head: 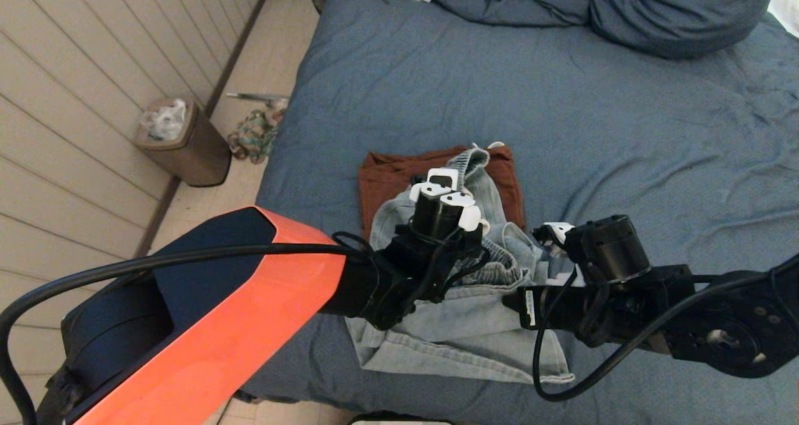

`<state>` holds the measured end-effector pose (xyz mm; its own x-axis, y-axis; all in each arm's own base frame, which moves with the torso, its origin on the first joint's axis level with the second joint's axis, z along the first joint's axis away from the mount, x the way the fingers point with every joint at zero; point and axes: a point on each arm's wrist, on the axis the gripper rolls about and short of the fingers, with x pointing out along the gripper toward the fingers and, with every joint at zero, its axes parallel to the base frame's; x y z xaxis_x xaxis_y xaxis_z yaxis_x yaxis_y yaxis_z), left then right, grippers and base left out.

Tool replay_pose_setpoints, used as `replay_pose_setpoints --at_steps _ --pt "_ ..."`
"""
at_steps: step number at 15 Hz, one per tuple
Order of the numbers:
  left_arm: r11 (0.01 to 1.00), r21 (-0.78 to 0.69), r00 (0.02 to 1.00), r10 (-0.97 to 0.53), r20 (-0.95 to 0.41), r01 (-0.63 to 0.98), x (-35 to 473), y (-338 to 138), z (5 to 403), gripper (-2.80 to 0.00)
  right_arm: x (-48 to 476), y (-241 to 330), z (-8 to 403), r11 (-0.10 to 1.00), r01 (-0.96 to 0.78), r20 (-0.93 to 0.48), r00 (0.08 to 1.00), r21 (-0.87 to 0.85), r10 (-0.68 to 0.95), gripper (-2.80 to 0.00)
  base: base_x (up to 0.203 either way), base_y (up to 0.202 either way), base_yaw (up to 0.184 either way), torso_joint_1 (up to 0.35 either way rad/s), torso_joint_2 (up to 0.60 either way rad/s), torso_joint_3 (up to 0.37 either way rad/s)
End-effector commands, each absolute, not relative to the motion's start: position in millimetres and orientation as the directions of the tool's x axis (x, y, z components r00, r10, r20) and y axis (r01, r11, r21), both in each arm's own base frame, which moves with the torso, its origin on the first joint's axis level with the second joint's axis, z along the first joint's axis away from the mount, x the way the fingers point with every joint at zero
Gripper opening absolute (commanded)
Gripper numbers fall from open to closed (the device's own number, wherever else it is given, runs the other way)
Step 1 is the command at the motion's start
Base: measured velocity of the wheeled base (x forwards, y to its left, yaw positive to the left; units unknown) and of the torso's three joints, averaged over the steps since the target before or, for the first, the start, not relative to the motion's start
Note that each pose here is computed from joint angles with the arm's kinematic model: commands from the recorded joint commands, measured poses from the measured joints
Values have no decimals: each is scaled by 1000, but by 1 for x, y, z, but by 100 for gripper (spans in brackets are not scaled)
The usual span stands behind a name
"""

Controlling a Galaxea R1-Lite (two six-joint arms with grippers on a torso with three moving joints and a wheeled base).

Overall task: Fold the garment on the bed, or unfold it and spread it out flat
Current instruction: Unford the blue shorts

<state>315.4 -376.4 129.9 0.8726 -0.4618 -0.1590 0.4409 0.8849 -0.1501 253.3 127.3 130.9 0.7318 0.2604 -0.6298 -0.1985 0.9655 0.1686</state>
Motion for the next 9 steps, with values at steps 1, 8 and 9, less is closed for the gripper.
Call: replay_pose_setpoints --at_steps 1,8,9 --pt "886 -151 874 -459 -159 438 316 -377 128 -280 250 126 131 966 -196 -630 732 168 258 -280 0 0 0 0 0 0" --pt "907 -167 904 -409 -124 387 339 -358 146 -280 196 96 122 971 -183 -664 708 155 240 -280 0 0 0 0 0 0" --pt "911 -169 909 -398 -121 376 345 -354 149 -280 188 92 116 972 -182 -683 692 149 234 -280 0 0 0 0 0 0"
